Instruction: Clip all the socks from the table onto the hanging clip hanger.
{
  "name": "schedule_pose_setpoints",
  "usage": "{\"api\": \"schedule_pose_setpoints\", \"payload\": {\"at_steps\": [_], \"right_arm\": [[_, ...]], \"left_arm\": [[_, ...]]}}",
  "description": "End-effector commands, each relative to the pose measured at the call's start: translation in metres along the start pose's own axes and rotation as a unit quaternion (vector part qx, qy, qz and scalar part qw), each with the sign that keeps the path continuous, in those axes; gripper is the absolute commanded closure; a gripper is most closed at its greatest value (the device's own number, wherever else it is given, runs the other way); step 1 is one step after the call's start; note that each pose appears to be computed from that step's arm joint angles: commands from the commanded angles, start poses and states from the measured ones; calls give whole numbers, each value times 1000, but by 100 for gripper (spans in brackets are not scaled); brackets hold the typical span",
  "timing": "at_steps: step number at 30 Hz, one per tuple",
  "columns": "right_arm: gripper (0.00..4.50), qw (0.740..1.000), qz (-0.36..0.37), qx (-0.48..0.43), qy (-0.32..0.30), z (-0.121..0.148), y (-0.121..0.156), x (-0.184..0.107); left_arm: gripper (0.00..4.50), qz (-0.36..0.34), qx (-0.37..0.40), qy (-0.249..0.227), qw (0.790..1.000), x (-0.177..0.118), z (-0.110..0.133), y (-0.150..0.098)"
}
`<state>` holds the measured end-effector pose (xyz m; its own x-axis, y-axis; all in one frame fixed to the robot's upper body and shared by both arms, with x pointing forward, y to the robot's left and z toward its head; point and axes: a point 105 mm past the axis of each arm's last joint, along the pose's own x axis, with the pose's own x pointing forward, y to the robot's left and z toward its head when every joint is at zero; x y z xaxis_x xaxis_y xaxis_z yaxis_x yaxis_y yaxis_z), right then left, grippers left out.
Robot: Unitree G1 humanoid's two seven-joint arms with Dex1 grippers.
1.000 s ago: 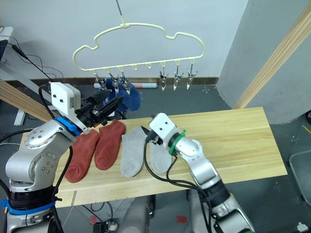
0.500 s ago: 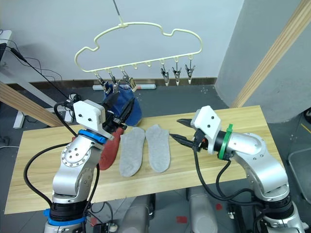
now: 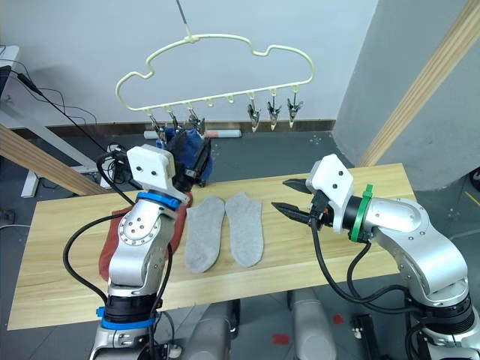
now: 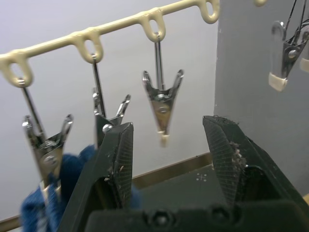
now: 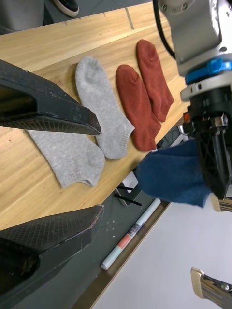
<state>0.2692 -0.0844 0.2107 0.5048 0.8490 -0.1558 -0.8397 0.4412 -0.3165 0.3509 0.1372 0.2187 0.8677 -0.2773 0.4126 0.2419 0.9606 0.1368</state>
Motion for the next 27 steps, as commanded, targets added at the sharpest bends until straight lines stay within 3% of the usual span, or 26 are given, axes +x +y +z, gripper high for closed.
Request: {"api": "schedule_pose_setpoints", "payload": {"at_steps": [1,13,27], "right_arm": [[212,1000,1,-19,-22,14,2,-5],[212,1000,2,-13,-28,16,0,-7],[212,999,5,-4,-39,18,0,-4]], "left_arm": [[198,9,8,-30,999,6,13,2],[198,25,17,-63,998,22,36,7],[198,22,36,-44,998,24,33,7]]}}
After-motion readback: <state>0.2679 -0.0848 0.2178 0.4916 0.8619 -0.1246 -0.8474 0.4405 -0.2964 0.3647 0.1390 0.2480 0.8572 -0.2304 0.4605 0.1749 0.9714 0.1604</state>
